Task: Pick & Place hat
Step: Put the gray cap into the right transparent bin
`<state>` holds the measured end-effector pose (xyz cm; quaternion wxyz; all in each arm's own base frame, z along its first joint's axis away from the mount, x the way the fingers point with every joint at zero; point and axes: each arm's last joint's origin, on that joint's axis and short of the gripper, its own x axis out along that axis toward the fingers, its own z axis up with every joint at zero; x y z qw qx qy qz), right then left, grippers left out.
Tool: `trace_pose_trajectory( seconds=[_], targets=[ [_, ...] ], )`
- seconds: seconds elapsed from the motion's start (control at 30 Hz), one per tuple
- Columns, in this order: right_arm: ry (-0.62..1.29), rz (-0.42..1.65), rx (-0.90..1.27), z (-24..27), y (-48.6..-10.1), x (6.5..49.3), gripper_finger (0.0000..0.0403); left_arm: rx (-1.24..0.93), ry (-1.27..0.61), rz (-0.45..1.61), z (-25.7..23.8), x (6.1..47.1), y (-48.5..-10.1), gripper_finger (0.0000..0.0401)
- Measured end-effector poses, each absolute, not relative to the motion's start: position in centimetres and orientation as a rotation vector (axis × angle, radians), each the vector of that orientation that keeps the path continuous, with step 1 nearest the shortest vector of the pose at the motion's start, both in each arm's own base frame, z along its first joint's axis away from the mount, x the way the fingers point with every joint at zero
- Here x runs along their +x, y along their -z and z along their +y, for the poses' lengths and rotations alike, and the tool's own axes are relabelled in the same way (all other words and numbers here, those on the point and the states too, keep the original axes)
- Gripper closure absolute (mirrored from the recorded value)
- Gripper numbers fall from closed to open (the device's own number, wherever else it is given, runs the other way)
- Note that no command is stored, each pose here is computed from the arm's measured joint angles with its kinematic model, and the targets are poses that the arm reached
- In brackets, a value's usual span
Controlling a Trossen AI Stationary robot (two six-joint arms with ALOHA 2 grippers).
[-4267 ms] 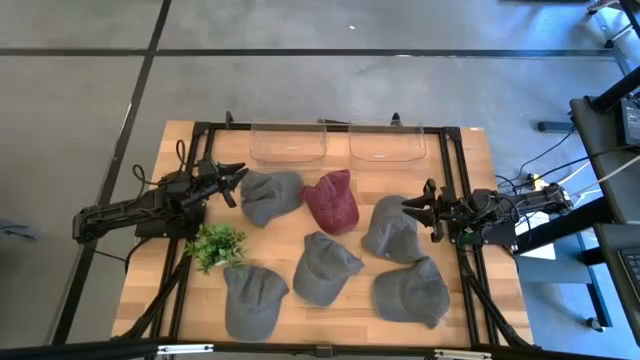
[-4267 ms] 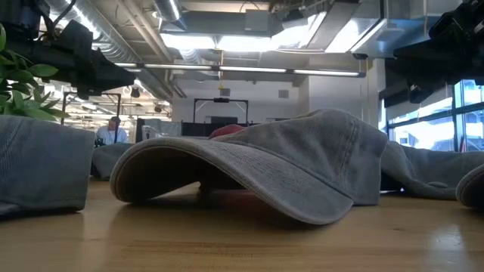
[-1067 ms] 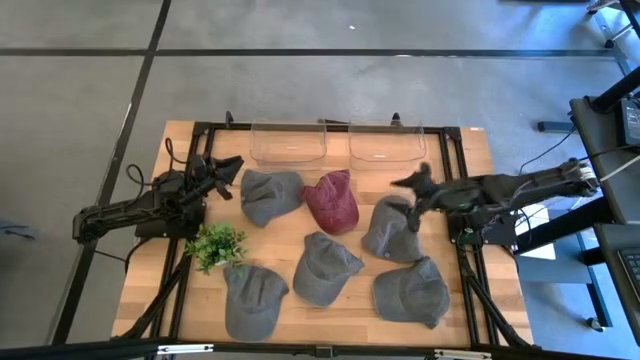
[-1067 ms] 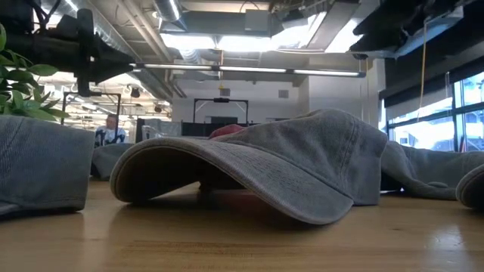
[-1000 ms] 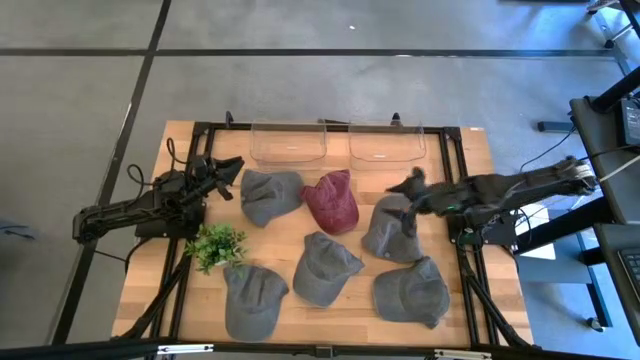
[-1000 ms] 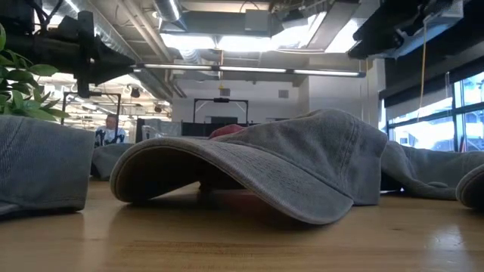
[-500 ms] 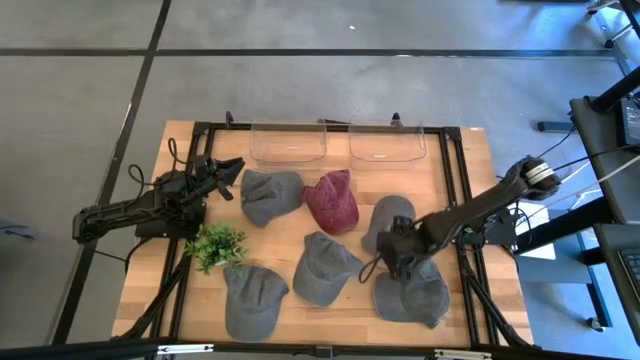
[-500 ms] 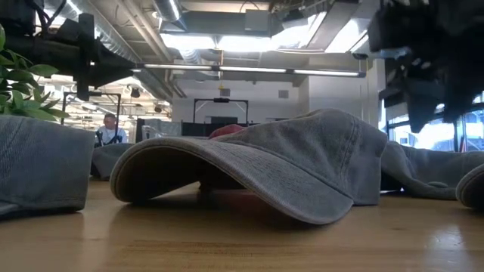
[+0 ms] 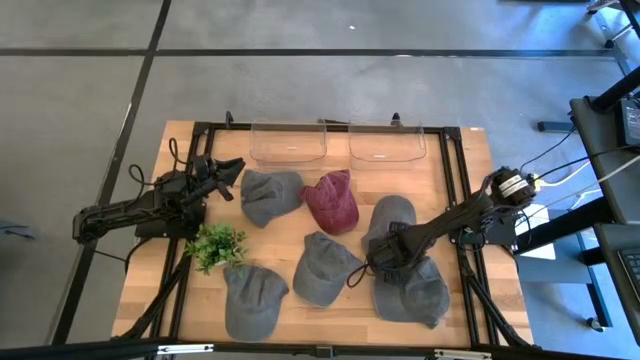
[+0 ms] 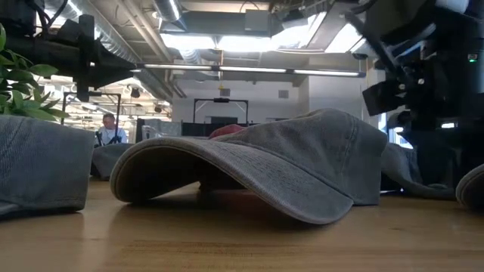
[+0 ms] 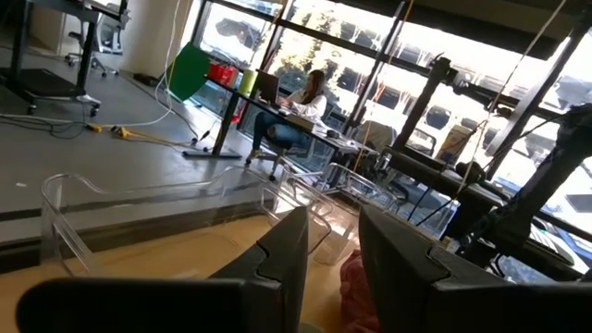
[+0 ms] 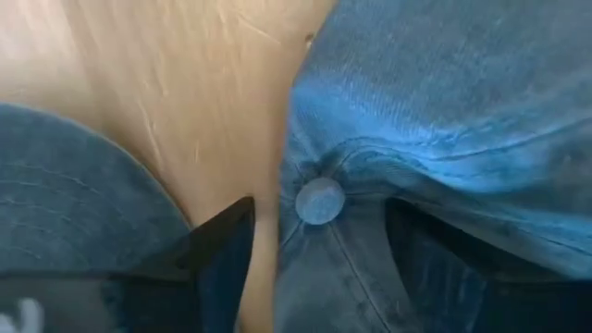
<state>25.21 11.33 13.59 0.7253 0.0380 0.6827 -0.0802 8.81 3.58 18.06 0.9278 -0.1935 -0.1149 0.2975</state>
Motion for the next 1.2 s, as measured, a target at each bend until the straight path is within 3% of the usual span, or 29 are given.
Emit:
trace_pose_trajectory(
  seconds=[0.6, 0.97, 1.2],
  targets=[
    [0.142, 1.484, 0.086, 11.1, -14.1, 25.2, 0.0386, -0.396, -0.610, -0.235, 3.6, 8.8, -18.1, 0.0306],
    [0.170, 1.206, 0.385, 8.8, -22.1, 23.1, 0.0388, -0.395, -0.612, -0.235, 3.6, 8.8, -18.1, 0.0306],
    [0.124, 0.976, 0.515, 6.2, -27.9, 19.2, 0.0388, -0.386, -0.623, -0.235, 3.6, 8.8, -18.1, 0.0306]
  ],
)
